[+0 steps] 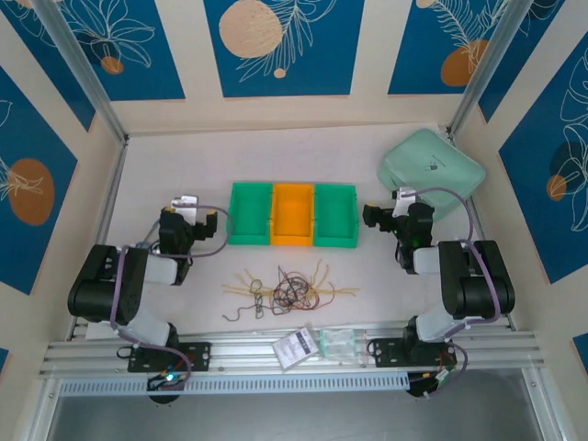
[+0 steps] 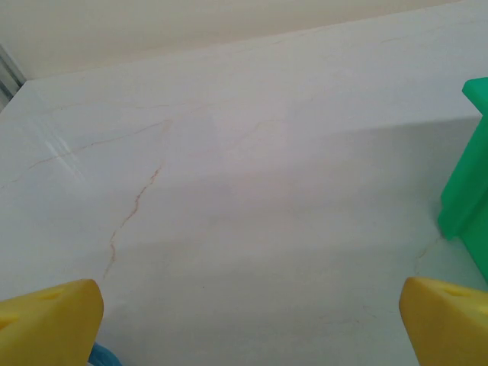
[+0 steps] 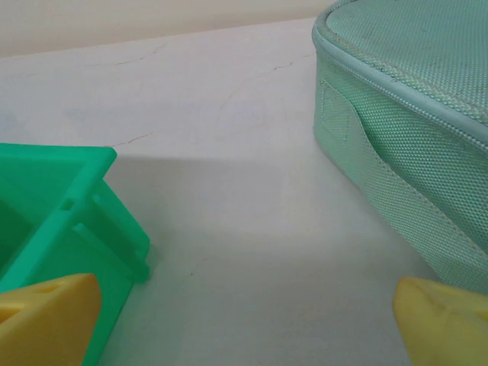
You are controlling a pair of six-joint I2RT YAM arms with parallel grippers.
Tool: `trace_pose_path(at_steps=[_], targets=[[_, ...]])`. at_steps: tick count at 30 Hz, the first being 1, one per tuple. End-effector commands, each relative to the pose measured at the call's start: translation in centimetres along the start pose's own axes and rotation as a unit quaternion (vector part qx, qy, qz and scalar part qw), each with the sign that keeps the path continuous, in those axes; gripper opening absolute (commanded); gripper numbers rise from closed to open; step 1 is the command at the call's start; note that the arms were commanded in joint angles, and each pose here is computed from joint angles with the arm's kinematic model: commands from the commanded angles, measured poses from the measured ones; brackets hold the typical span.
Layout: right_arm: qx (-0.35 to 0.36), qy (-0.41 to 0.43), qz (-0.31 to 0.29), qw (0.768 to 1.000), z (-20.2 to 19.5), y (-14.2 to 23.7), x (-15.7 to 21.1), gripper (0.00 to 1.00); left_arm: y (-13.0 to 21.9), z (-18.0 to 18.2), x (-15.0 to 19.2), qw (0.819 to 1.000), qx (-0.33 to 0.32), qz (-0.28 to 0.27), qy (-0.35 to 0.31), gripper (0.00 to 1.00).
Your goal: Untangle the cables
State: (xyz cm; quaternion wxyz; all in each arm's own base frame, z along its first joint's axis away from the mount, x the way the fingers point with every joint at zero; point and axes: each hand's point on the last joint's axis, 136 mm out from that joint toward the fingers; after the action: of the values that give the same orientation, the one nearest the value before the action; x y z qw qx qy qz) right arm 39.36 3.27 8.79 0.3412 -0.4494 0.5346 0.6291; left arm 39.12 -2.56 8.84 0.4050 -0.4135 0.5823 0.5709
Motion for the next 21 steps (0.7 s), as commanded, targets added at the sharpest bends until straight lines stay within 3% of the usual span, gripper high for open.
trace_pose_path(at_steps=[1,21], targets=[[0.004,0.006,-0.016,1.0,-0.18,0.08,-0.89,0.99,-0.31,0.12,-0.54,1.0,0.005,-0.006,0.003,0.99],[0.003,0.003,-0.015,1.0,-0.28,0.05,-0.93,0.99,-0.3,0.26,-0.55,1.0,0.001,-0.006,0.003,0.99]])
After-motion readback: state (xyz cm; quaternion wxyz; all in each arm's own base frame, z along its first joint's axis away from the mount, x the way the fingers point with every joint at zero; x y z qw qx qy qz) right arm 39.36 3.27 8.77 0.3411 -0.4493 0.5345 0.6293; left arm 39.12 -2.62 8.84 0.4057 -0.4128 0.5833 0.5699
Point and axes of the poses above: each hand's point on the last joint's axis, 136 mm out from that joint toward the fingers, its own y axis back along the fingers, its own z axis along the line the jaws close on, x = y × z, and after that the axes turned 8 degrees about y, right-handed
